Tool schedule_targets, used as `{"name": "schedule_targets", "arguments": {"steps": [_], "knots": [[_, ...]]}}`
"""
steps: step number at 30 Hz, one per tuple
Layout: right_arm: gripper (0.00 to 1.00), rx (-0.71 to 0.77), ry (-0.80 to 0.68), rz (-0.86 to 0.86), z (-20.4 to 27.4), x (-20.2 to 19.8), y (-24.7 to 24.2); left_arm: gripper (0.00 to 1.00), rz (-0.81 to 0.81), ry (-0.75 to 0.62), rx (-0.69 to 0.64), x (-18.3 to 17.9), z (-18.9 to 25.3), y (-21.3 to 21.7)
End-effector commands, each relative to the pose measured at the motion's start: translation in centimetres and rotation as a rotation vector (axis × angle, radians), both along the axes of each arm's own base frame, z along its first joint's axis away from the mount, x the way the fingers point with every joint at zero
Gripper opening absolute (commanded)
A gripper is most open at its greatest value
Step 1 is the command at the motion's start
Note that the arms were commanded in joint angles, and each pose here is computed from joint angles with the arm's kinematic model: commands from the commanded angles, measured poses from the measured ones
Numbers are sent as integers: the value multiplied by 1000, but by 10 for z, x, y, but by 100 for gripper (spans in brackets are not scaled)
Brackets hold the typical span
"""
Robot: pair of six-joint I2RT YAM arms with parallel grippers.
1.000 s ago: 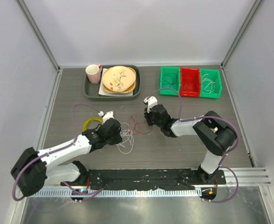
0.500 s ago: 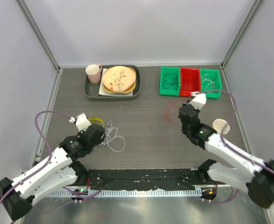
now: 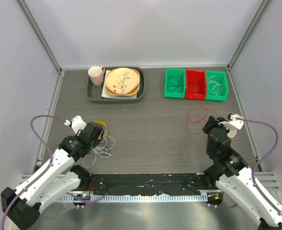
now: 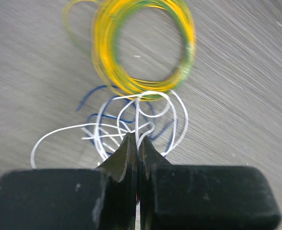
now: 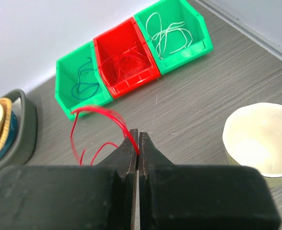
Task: Untangle the cables
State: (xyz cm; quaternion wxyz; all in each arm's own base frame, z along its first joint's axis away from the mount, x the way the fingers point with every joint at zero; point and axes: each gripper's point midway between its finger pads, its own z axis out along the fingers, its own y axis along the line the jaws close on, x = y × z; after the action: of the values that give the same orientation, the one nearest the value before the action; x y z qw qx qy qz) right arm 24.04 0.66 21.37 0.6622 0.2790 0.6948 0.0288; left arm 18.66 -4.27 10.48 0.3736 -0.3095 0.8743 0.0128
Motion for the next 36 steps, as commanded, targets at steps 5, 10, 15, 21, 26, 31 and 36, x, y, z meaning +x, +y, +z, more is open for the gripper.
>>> {"name": "schedule_targets", "arguments": {"steps": [5,10,15,21,26,31,36], "knots": [[1,-53,64,4,-12,16,9,0,-592,-191,-400,39,49,-138],[1,-66,72,26,-13,23,17,0,-846,-250,-520,33,85,-192],[1,-115,135,-47,-26,31,10,0,-999,-275,-549,20,95,-222],[1,-146,171,-102,-3,66,11,0,-872,-223,-439,32,52,-201],[1,-200,269,-130,2,126,-4,0,-863,-173,-412,32,29,-198],[1,-324,212,-183,53,198,-10,0,-878,-150,-410,32,21,-201],[1,-474,301,-242,44,255,-20,0,-869,-107,-396,33,8,-202]]}}
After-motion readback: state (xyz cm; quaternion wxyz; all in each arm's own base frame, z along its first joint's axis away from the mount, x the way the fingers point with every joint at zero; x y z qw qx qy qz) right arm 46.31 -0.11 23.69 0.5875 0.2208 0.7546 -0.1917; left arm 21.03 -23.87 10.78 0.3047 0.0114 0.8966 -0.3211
